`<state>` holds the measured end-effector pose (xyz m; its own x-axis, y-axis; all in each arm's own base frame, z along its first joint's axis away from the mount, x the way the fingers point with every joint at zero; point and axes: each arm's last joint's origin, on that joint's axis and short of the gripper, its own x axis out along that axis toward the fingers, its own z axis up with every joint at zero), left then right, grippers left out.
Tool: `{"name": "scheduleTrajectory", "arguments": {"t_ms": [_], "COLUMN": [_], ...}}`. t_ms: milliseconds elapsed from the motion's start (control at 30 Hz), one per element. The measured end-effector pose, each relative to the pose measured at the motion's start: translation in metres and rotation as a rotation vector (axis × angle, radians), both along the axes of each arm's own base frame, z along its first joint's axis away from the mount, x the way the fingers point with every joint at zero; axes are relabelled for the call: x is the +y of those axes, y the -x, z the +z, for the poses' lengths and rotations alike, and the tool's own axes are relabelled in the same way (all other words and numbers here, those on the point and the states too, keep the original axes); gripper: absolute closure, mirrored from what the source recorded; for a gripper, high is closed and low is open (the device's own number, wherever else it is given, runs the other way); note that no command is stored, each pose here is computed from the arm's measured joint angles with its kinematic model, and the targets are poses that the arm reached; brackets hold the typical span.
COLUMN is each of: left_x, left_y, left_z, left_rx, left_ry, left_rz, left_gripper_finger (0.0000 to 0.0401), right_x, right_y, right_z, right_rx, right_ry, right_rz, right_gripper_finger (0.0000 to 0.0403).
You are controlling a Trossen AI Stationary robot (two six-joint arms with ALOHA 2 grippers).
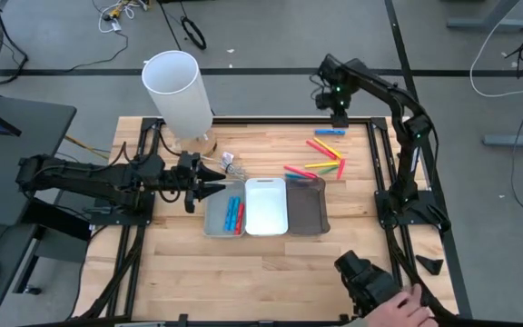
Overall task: Pick & Place Markers
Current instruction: Put the blue marker into the gray bin
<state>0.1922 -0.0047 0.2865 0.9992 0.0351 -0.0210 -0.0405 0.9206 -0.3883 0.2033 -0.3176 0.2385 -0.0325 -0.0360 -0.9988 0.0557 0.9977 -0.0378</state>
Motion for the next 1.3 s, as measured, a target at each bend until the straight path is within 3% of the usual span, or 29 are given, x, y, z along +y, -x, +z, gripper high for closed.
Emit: {"name": "scheduleTrajectory", "arguments": {"t_ms": [133,233,600,1300], "left_x": [0.000,0.000,0.000,0.000], "left_y": [0.000,0.000,0.000,0.000], "left_z": [0.000,0.000,0.000,0.000], "left_rx": [0.000,0.000,0.000,0.000], "left_ry": [0.000,0.000,0.000,-0.001], "left_rz": [0.000,0.000,0.000,-0.015], "left_gripper_finger": [0.0224,0.0224,0.0224,0.0224], "right_x": [0.009,0.011,0.010,0.009], "right_y": [0.006,0.008,0.002,-0.018], "right_z": [-0.026,-0.038,-0.046,-0.102], "right_rx": [0.048,0.097,0.114,0.190], "right_ry": [-0.066,-0.048,0.002,-0.084], "right_rz": [0.007,0.014,0.029,-0.002], "right_gripper_finger": [0.0195,0.0195,0.0195,0.0195]}}
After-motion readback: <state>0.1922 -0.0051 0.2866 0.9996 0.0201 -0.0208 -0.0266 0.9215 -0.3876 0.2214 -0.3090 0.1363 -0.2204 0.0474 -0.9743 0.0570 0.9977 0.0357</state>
